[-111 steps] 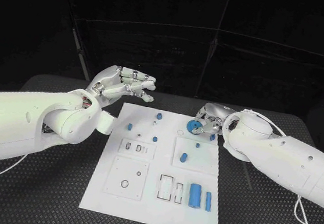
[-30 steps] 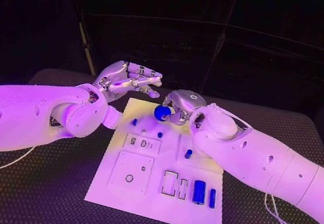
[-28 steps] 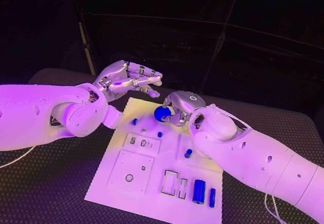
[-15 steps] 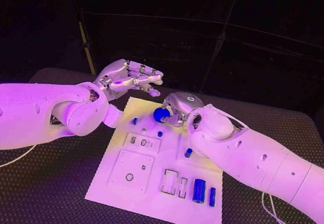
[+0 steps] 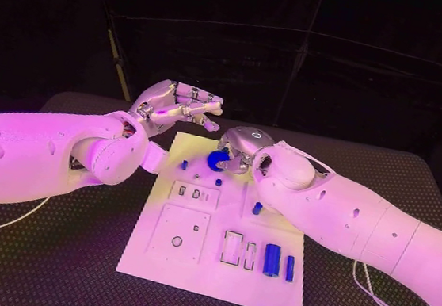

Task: Assemble the parts on the task board

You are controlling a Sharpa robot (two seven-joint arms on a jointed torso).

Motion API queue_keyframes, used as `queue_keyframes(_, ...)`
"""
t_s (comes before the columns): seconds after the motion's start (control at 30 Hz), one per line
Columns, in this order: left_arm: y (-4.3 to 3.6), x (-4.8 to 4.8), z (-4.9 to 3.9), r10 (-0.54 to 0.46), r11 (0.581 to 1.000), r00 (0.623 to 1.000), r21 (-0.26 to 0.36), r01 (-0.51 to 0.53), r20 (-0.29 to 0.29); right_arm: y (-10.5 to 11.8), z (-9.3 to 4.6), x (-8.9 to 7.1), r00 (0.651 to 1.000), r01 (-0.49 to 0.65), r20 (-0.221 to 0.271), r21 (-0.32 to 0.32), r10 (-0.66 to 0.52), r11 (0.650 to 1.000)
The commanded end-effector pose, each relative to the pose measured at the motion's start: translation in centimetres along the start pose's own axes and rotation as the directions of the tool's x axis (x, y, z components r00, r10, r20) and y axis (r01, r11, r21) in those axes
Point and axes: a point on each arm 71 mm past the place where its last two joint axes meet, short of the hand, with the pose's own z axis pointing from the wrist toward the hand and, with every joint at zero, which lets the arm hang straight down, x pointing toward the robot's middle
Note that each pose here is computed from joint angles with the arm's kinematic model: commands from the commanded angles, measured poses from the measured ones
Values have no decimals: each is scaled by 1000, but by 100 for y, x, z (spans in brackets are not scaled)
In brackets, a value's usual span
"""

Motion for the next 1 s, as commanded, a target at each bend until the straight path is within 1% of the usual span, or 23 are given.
queue_keyframes(0.03, -15, 11, 8, -5, 1000, 1000, 3, 5, -7, 22, 10, 6, 1000, 14, -22, -18, -14, 1000)
queue_keyframes(0.5, -17, 9, 10, -5, 1000, 1000, 3, 5, -7, 9, 11, 18, 999, 11, -35, -14, -12, 1000)
queue_keyframes(0.6, -17, 9, 10, -5, 1000, 1000, 3, 5, -7, -13, 2, 14, 1000, 6, -31, -10, -6, 1000)
queue_keyframes(0.8, -18, 4, 8, -4, 1000, 1000, 2, 4, -6, -86, -7, 36, 998, -15, -58, 15, 16, 1000)
queue_keyframes(1.0, -17, 5, 10, -4, 1000, 1000, 2, 4, -6, -101, -2, 42, 997, -40, -63, 25, 42, 999)
